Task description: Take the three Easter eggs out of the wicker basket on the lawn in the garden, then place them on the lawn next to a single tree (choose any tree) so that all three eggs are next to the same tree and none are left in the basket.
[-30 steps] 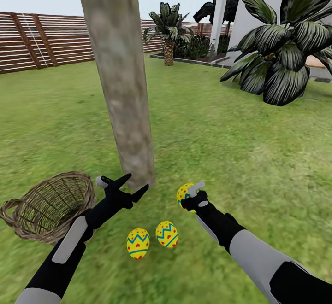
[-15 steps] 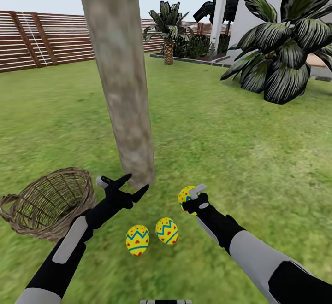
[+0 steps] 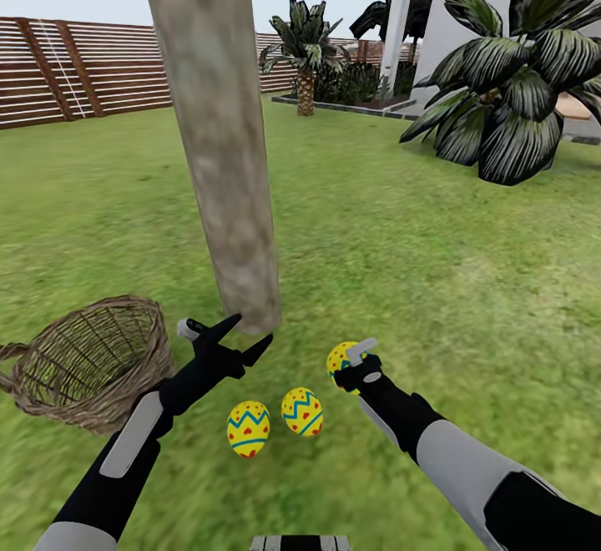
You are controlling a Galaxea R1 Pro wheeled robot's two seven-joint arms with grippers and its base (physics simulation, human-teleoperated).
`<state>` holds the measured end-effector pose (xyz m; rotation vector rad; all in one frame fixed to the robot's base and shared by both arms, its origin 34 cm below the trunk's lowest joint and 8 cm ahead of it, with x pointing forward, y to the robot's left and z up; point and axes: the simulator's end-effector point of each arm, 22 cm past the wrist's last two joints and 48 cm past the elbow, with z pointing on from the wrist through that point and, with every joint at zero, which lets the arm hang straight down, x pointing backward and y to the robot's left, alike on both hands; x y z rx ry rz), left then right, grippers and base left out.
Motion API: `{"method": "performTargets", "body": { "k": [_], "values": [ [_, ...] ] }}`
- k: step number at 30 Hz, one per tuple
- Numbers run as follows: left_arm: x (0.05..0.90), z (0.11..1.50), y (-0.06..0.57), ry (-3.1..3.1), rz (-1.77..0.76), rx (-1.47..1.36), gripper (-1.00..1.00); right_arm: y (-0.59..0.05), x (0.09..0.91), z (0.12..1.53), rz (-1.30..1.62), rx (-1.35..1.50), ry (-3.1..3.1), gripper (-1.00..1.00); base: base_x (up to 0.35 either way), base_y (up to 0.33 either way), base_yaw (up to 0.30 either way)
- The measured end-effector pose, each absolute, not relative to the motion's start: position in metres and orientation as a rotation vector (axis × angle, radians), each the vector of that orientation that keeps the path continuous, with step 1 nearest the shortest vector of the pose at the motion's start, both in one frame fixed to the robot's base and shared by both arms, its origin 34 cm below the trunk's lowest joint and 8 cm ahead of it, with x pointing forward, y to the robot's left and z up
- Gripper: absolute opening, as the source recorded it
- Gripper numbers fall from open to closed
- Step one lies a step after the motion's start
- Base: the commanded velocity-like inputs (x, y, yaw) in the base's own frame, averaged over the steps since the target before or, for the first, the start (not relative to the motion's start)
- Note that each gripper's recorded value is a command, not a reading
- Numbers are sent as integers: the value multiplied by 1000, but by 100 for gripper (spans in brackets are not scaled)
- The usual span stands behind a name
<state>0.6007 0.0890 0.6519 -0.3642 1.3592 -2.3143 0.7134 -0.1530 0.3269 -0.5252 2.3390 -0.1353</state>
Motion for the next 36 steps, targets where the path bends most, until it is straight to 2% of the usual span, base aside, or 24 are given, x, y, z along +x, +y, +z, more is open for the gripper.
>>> {"method": "performTargets", "body": {
  "k": [36],
  "values": [
    [612, 580, 88, 1416, -2327, -512, 100, -163, 671, 230, -134, -564, 2497, -100, 0, 0, 0]
  ]
}}
